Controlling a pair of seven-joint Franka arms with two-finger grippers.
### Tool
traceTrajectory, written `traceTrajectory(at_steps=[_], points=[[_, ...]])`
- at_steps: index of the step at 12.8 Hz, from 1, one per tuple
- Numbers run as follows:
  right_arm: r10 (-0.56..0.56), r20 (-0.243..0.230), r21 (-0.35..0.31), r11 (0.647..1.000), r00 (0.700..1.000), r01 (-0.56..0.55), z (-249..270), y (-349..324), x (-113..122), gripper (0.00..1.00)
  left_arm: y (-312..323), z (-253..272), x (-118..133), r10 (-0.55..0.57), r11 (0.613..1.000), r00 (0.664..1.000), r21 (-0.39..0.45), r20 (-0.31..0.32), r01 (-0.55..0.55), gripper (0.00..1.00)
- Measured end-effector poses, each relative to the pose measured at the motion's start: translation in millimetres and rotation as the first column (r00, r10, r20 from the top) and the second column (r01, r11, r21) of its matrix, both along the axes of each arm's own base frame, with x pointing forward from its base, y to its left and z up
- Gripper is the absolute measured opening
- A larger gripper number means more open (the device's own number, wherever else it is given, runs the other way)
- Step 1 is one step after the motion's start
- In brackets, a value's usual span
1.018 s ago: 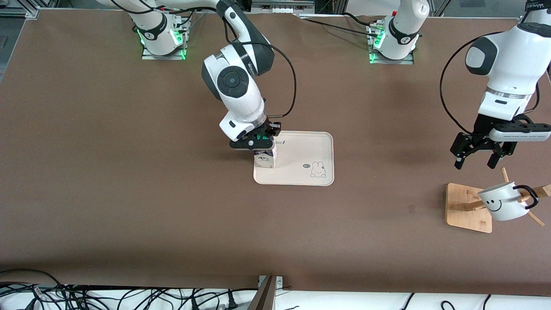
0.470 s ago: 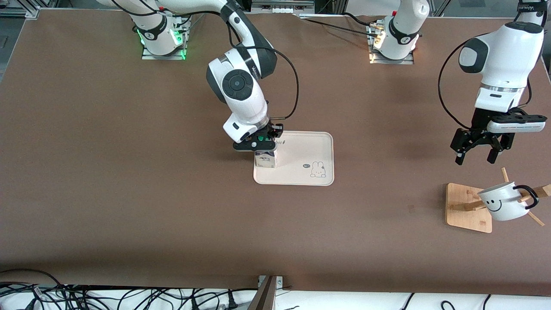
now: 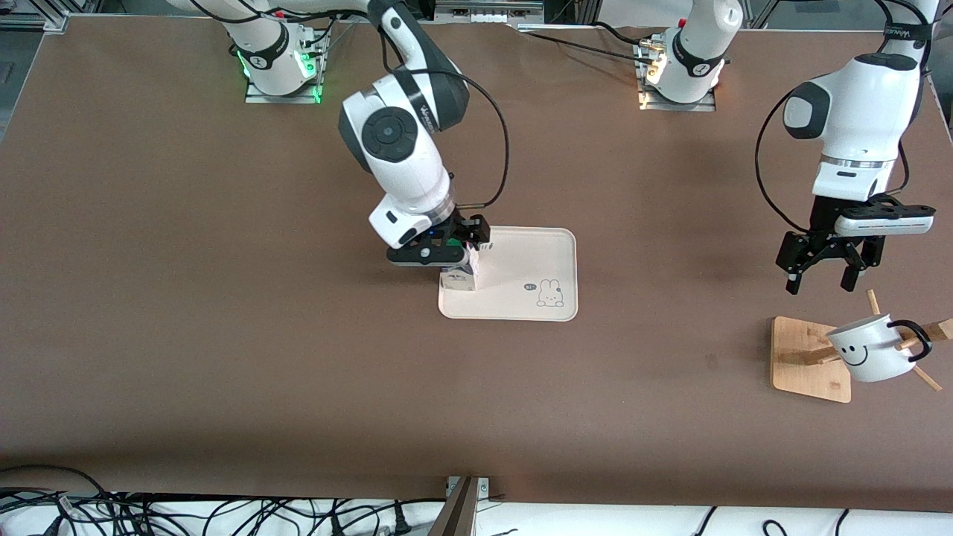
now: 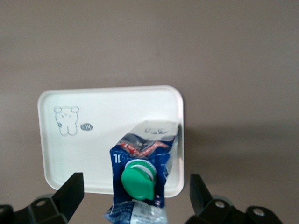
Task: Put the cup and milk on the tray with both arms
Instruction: 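Lower the carton onto the tray and open the right gripper, then withdraw the right gripper to rest while the left gripper lowers to the mug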
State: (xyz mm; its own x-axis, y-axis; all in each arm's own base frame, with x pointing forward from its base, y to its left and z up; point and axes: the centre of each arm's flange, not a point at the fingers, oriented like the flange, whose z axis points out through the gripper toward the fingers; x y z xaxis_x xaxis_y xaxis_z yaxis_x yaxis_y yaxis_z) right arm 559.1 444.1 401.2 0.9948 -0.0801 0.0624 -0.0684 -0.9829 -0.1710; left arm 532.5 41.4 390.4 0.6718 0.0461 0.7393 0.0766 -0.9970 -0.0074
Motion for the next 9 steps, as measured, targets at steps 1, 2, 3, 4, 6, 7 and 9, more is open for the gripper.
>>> traceTrajectory(at_steps=[1, 2, 3, 4, 6, 7, 9], points=[[-0.020, 0.014, 0.005, 1.000, 1.000, 0.020, 22.0, -16.5, 7.8, 1.00, 0.2, -2.5, 0.9, 0.001, 1.000, 1.000, 0.005, 0.022, -0.001, 1.00], [-0.043, 0.031, 0.011, 0.999, 0.999, 0.042, 47.2, -38.9, 17.2, 1.00, 0.4, -5.1, 1.7, 0.001, 1.000, 0.999, 0.010, 0.045, -0.002, 1.00], [-0.062, 0.042, 0.011, 0.998, 0.997, 0.062, 73.0, -67.7, 26.6, 1.00, 0.6, -7.3, 2.3, 0.001, 1.000, 0.998, 0.013, 0.062, -0.002, 1.00], [-0.066, 0.037, 0.000, 0.998, 0.997, 0.066, 93.3, -97.9, 33.4, 1.00, 1.1, -9.4, 2.7, 0.002, 1.000, 0.997, 0.016, 0.074, -0.003, 1.00], [-0.033, -0.002, -0.032, 0.999, 0.999, 0.033, 123.2, -158.8, 40.1, 1.00, 5.4, -13.4, 2.9, 0.010, 1.000, 0.995, 0.022, 0.097, -0.012, 1.00], [-0.009, -0.030, -0.043, 0.999, 1.000, 0.008, 135.3, -187.8, 40.2, 1.00, 8.0, -16.3, 3.0, 0.015, 1.000, 0.995, 0.024, 0.099, -0.017, 1.00], [0.031, -0.065, -0.044, 0.998, 0.997, -0.033, 155.4, -237.6, 38.8, 1.00, 10.1, -19.9, 3.0, 0.018, 0.999, 0.995, 0.025, 0.097, -0.021, 1.00]])
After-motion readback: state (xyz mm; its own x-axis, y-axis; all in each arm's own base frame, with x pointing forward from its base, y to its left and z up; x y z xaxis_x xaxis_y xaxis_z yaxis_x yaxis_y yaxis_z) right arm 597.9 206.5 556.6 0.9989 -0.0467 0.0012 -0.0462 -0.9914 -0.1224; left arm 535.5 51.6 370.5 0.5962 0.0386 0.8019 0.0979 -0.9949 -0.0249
